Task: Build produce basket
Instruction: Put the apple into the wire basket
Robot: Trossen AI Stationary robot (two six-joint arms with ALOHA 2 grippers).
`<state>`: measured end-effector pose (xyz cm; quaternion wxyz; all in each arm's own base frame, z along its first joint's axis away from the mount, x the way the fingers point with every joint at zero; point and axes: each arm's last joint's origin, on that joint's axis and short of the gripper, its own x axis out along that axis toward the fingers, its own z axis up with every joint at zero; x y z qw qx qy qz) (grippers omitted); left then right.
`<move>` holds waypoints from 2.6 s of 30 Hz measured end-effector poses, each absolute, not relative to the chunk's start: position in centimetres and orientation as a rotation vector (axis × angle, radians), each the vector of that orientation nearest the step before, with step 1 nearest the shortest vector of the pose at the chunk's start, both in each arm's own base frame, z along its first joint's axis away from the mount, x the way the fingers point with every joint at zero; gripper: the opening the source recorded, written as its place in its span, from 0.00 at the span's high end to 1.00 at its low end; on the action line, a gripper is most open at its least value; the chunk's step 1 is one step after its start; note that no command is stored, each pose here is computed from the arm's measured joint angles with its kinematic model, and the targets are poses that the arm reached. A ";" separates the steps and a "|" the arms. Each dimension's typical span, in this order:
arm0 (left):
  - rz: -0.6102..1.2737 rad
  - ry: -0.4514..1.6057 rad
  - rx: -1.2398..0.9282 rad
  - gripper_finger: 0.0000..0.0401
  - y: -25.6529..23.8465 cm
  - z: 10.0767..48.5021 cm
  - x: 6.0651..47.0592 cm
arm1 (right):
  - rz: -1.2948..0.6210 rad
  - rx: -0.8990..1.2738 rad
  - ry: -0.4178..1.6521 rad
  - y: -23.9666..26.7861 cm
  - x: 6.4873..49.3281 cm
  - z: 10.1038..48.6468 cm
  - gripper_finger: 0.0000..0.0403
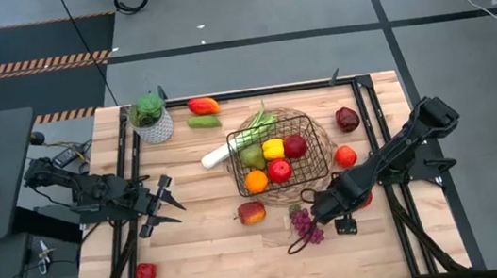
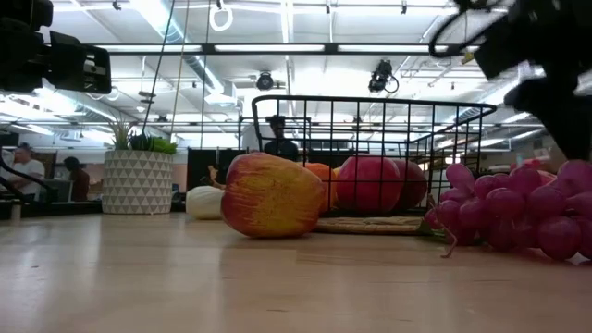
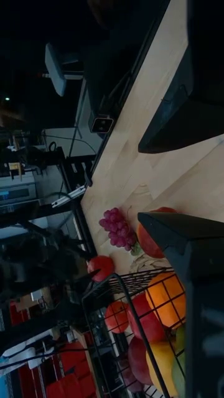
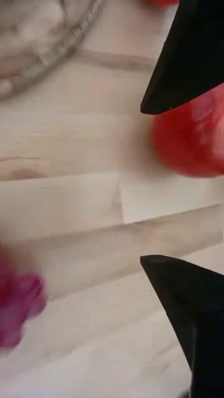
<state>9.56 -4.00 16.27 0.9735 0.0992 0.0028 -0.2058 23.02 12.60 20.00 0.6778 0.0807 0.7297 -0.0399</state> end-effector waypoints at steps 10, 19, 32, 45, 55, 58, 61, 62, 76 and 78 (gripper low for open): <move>-0.415 0.006 0.200 0.57 -4.0 16.3 9.6 | -0.407 0.168 1.720 11.7 20.6 21.4 0.02; -0.415 0.006 0.200 0.57 -4.0 16.3 9.6 | -0.442 0.336 1.624 10.8 16.4 20.3 0.02; -0.415 0.006 0.200 0.57 -4.0 16.3 9.6 | -0.471 0.411 1.586 10.7 15.0 16.8 0.02; -0.415 0.006 0.200 0.57 -4.0 16.3 9.6 | -0.438 0.397 1.602 10.9 15.3 16.7 0.02; -0.415 0.006 0.200 0.57 -4.0 16.3 9.6 | -0.325 0.410 1.549 11.5 16.5 17.6 0.09; -0.415 0.006 0.201 0.57 -4.0 16.3 9.6 | -0.290 0.449 1.519 11.5 16.9 17.8 0.09; -0.415 0.006 0.200 0.57 -4.0 16.3 9.6 | -0.227 0.494 1.449 11.4 17.4 18.5 0.09; -0.415 0.006 0.200 0.57 -4.0 16.3 9.6 | -0.206 0.512 1.419 11.3 17.6 18.8 0.09; -0.415 0.006 0.201 0.57 -4.0 16.3 9.6 | 0.104 0.644 0.816 8.9 18.6 26.0 0.09; -0.415 0.006 0.200 0.57 -4.0 16.3 9.6 | 0.132 0.648 0.727 8.5 18.4 27.1 0.09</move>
